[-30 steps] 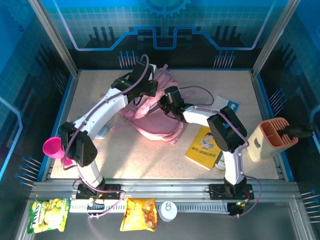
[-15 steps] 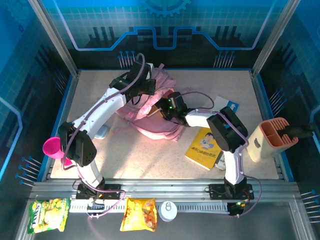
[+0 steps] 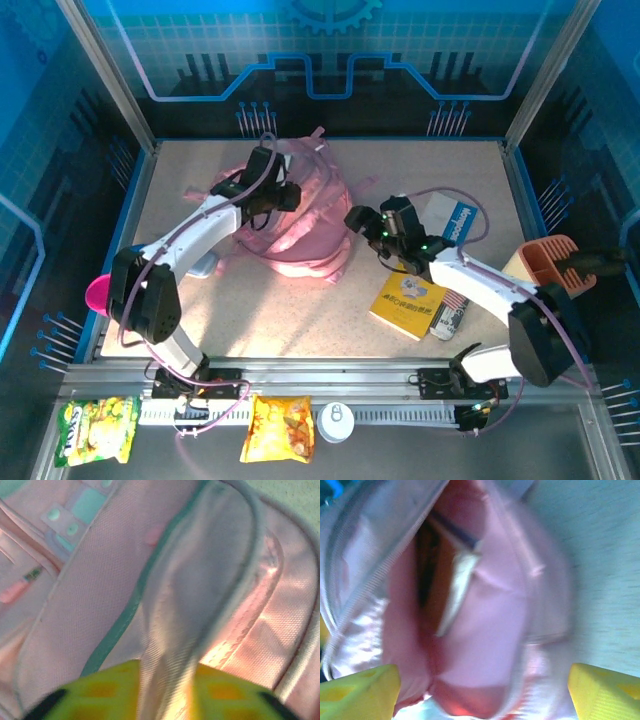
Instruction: Pack the student bag
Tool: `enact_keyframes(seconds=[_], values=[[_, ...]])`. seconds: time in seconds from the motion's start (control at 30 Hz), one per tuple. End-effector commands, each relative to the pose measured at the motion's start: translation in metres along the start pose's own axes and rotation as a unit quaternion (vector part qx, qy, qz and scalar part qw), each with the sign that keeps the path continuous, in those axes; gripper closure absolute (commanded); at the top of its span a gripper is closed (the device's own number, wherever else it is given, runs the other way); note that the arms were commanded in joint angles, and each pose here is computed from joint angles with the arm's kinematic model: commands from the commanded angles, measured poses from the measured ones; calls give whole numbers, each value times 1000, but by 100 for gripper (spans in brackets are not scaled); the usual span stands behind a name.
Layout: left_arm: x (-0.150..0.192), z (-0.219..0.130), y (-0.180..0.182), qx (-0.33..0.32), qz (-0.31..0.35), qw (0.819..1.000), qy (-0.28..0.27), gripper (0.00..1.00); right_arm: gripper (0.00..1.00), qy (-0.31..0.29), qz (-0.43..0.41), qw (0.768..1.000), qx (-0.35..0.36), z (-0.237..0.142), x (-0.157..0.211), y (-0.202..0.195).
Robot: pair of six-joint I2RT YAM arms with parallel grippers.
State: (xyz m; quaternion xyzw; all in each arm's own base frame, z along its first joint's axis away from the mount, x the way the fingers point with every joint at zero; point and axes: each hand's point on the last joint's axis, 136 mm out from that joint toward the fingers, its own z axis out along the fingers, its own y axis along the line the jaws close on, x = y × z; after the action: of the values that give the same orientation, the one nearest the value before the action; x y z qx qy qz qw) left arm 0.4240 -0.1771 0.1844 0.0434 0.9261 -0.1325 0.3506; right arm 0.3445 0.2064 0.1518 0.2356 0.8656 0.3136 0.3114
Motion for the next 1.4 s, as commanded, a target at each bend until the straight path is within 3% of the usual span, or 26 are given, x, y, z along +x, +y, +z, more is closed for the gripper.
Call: enact_keyframes(seconds=[0.0,0.13,0.33,0.67,0.83,1.1,1.2,1.37], values=[[-15,-21,-13,54,-12,997,-45,38,12,-30,-76,983,163,-28,-11,-71],[-11,-28,-27,99,-9,994,-48,15,11,6,-80,975,207,-37,-13,-98],[-12,-29,-41,136,-15,990,-37,1,8,52,-58,966,248,-28,2,-129],[-7,-22,-47,150,-23,988,-10,1,8,97,-68,954,277,2,16,-149],[-4,-17,-48,151,-29,988,2,1,12,148,-102,955,236,32,34,-145],[1,-15,-48,150,-51,987,21,1,21,213,-147,956,137,77,57,-104],[5,-16,-52,159,-65,985,34,1,23,205,-157,960,111,76,51,-89],[13,-14,-67,177,-93,978,62,1,23,155,-174,969,87,45,23,-64]])
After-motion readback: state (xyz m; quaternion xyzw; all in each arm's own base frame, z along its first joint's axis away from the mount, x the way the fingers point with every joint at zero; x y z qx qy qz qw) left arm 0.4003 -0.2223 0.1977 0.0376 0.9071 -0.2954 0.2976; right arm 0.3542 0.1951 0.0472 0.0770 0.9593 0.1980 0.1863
